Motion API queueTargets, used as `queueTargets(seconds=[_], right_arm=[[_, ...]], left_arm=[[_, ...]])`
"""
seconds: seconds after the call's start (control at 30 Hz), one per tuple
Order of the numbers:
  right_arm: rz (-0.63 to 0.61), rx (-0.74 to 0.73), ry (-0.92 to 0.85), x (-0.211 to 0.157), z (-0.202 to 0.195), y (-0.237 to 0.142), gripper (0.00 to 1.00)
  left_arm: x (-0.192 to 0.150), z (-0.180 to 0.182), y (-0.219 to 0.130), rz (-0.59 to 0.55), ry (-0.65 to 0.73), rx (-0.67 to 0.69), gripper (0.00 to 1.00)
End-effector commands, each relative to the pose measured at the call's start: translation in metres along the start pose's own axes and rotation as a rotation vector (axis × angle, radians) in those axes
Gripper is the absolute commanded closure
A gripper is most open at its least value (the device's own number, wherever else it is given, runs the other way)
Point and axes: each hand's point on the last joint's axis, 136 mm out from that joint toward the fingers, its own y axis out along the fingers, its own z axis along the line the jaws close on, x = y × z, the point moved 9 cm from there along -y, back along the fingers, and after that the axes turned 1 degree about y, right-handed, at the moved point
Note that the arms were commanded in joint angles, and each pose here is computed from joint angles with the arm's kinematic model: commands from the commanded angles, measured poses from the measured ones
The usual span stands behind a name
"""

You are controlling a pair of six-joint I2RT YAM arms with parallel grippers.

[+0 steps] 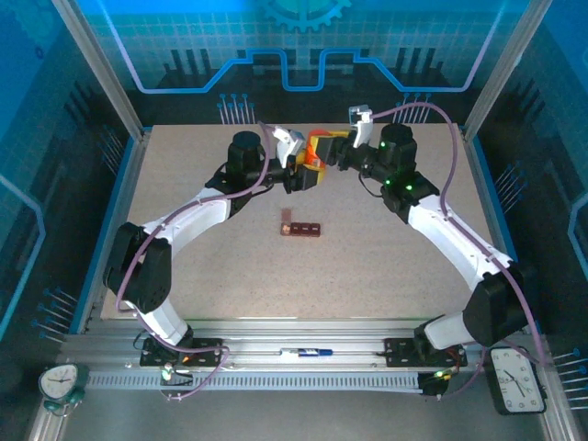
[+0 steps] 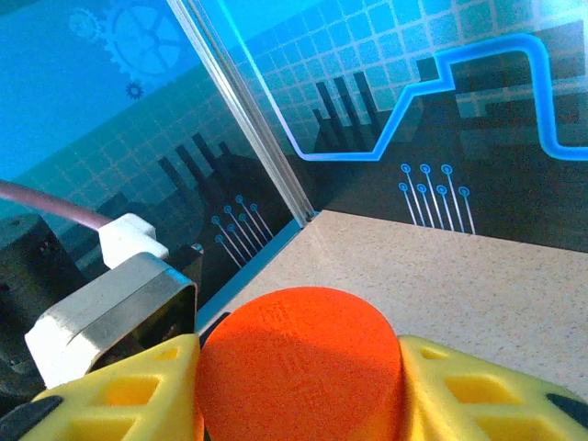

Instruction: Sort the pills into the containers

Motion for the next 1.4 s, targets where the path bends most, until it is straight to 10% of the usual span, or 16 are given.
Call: queueTargets(seconds=[0.0, 0.23, 1.37], right_arm=[[0.077, 0.099, 0.036, 0.005, 0.009, -0.008, 0.37], [0.07, 0.178, -0.032, 0.038, 0.008, -0.052, 0.13], [0.333, 0.456, -0.065, 0.046, 0.0, 0.004, 0.23]], left_arm=[[0.034, -0.008, -0.008, -0.126, 0.125, 0.025, 1.0], [0.035, -0.01, -0.01, -0.127, 0.138, -0.011, 1.0], [0.041, -0.028, -0.012, -0.095, 0.141, -0.162, 1.0]])
